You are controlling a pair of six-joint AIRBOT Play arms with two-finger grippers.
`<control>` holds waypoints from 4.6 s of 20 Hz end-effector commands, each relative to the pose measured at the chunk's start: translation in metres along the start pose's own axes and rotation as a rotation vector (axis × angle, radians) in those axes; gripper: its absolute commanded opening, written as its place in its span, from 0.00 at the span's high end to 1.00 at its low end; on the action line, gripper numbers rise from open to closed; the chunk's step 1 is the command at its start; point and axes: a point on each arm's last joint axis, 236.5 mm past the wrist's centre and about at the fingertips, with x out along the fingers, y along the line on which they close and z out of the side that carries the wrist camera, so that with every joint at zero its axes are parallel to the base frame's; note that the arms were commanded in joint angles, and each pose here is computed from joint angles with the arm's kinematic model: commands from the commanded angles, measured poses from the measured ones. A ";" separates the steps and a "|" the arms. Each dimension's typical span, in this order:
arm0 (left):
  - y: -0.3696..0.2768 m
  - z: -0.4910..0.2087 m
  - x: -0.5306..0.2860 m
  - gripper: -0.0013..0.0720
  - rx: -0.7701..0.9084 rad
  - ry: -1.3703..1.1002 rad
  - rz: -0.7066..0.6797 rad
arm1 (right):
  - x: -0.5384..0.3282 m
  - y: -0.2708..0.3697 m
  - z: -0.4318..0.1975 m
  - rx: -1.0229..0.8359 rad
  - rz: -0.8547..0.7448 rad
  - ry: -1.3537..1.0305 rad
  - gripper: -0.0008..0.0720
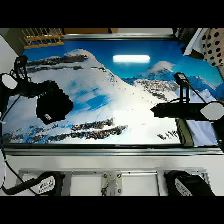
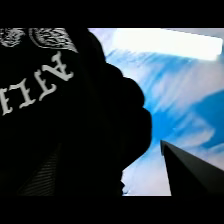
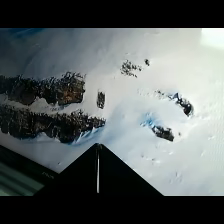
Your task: Fold the clothes and pants, and hang the long-sleeved shirts on hangers.
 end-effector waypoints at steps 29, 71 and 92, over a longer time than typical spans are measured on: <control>-0.328 0.014 -0.228 0.97 0.540 -0.383 -0.492 | -0.145 -0.104 0.098 0.009 -0.421 -0.370 0.97; -0.046 -0.152 0.095 0.97 -0.237 0.355 -0.084 | 0.235 0.008 -0.020 0.005 0.023 0.230 0.49; -0.121 -0.012 -0.475 0.97 0.110 -1.000 -0.265 | -0.254 0.086 0.131 -0.436 -0.249 -0.641 0.97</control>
